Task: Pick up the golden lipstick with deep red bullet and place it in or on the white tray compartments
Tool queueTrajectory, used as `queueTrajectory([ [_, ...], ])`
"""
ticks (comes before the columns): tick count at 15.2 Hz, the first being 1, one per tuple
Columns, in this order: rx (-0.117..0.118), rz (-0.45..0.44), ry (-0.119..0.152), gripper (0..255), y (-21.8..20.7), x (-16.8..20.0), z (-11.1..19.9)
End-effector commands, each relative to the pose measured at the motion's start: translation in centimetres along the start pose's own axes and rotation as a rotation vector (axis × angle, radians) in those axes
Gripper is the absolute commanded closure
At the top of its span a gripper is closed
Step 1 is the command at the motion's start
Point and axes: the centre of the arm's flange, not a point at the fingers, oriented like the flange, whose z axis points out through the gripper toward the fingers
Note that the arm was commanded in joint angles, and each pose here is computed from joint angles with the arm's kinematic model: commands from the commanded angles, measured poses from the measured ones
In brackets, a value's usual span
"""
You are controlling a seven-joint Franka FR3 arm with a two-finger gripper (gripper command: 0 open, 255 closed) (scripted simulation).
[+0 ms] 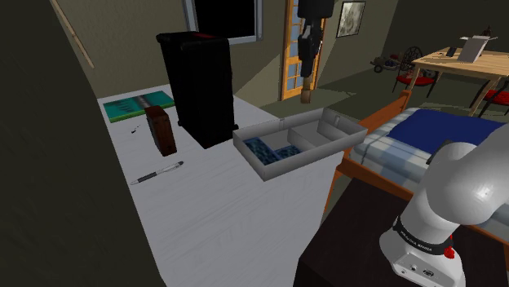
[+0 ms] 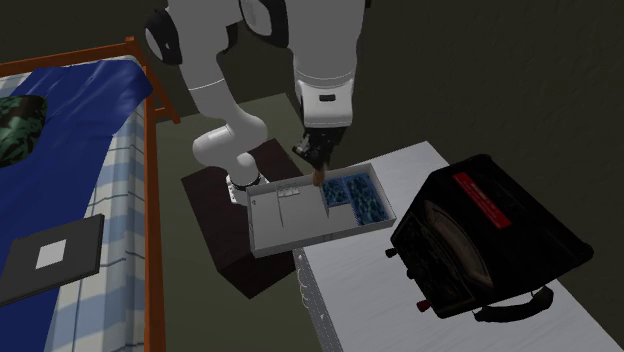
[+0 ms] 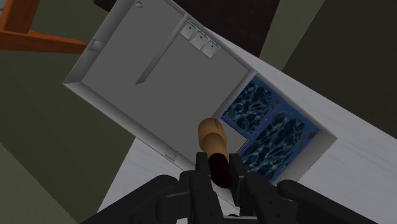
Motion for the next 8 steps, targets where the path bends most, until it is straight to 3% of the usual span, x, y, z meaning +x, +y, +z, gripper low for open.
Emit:
queueTrajectory([
  [1,0.000,0.000,0.000,255,0.1,-0.1,1.2],
  [8,0.000,0.000,0.000,255,0.1,-0.2,4.9],
])
